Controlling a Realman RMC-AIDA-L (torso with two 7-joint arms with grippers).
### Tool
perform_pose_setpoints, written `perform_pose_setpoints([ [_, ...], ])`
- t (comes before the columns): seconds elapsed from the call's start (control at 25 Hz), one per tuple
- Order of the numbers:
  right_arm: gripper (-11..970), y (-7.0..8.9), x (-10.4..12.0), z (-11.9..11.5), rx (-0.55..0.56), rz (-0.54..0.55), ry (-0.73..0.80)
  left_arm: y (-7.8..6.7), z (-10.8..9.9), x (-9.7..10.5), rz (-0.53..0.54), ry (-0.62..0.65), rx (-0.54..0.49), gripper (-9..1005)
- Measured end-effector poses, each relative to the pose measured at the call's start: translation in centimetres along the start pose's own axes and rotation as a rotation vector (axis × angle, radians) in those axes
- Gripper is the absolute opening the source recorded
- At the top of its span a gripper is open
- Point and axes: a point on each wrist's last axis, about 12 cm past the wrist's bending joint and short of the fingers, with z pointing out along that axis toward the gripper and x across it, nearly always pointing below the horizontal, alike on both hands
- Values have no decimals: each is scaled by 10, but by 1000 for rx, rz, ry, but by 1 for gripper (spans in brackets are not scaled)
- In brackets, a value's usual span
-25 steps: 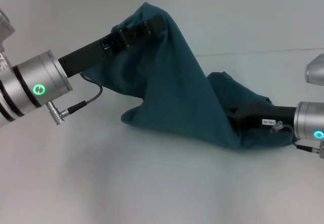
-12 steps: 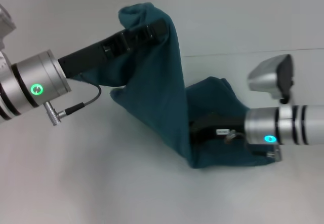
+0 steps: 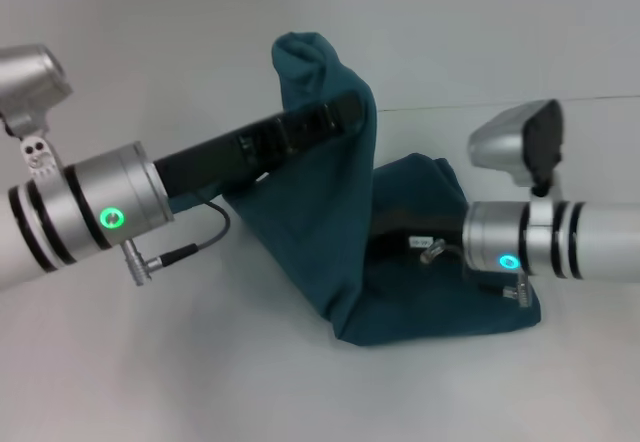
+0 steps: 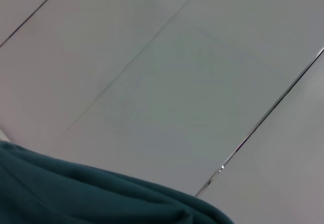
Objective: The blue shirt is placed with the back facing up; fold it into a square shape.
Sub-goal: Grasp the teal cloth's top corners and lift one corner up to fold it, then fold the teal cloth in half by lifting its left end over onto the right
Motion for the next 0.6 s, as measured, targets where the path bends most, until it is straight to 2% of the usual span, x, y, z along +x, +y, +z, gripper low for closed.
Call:
perform_pose_setpoints([
  [0.36,2,-28,17,-31,176,123,-140,1,5,4,9,3,-8,118],
  [0.6,3,-45,24,-60,272,151,-205,1,14,6,0,5,-5,119],
])
